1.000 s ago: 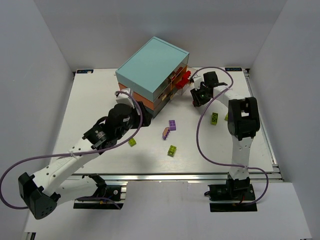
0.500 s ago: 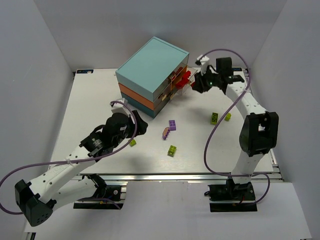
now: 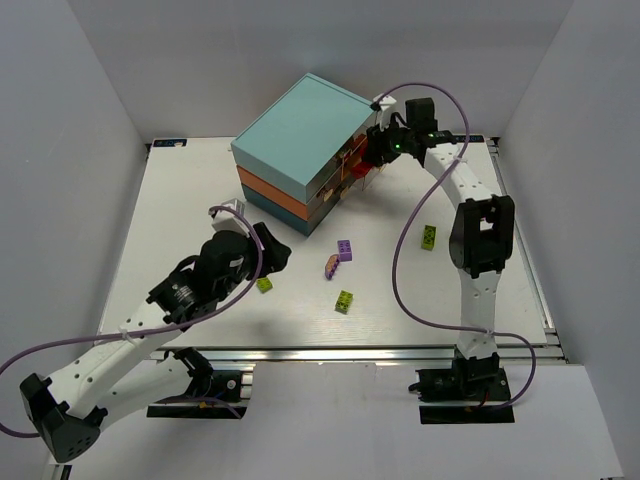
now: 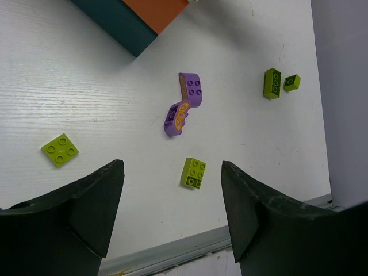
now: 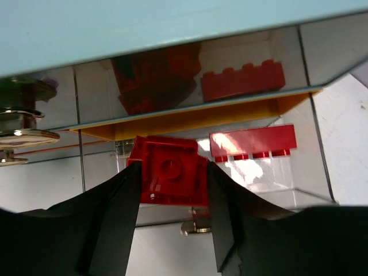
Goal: Sort the legos into containers by color
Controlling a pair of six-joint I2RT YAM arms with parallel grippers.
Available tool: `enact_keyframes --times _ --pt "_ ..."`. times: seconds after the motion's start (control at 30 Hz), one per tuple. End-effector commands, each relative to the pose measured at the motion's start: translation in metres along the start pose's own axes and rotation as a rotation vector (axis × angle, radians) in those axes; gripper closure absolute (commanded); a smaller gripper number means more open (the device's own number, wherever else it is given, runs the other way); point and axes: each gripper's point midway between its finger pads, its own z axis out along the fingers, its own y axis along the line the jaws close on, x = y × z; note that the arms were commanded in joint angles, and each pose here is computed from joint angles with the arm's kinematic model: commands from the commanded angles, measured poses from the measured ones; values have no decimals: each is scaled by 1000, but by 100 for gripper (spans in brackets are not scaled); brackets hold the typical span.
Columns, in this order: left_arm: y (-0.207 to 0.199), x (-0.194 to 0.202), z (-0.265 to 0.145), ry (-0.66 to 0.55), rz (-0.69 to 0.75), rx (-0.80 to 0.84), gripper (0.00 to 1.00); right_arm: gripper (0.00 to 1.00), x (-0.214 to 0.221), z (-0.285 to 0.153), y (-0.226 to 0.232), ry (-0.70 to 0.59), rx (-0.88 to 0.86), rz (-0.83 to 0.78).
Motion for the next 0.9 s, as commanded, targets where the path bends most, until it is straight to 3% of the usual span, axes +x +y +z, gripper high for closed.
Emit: enact_keyframes --times 0.0,0.03,0.3,0.37,0.4,0.43,0.47,0.63,0.87 --pt "6 -1 -7 -12 -20 -14 22 45 -30 -7 0 -50 13 -40" --pt "7 0 -7 -11 -21 -15 22 38 -31 -9 -2 -53 20 -39" --pt "1 0 0 -7 -18 -1 21 35 -70 -45 9 -146 11 -28" --pt "-2 -3 0 -11 -10 1 22 43 -79 -61 12 -175 20 -20" --pt "-1 -3 1 -11 -6 -7 22 53 -65 -63 6 -153 45 25" --pt "0 -5 1 -17 -7 -11 22 84 -65 -67 3 -165 70 31" --pt "0 -5 1 -19 -5 -15 23 100 -69 -82 0 -183 110 27" --pt "7 -5 -3 -40 -31 -27 26 100 6 -81 -12 -35 200 51" --pt "15 -5 -9 -47 -50 -51 25 100 34 -56 -38 45 288 113"
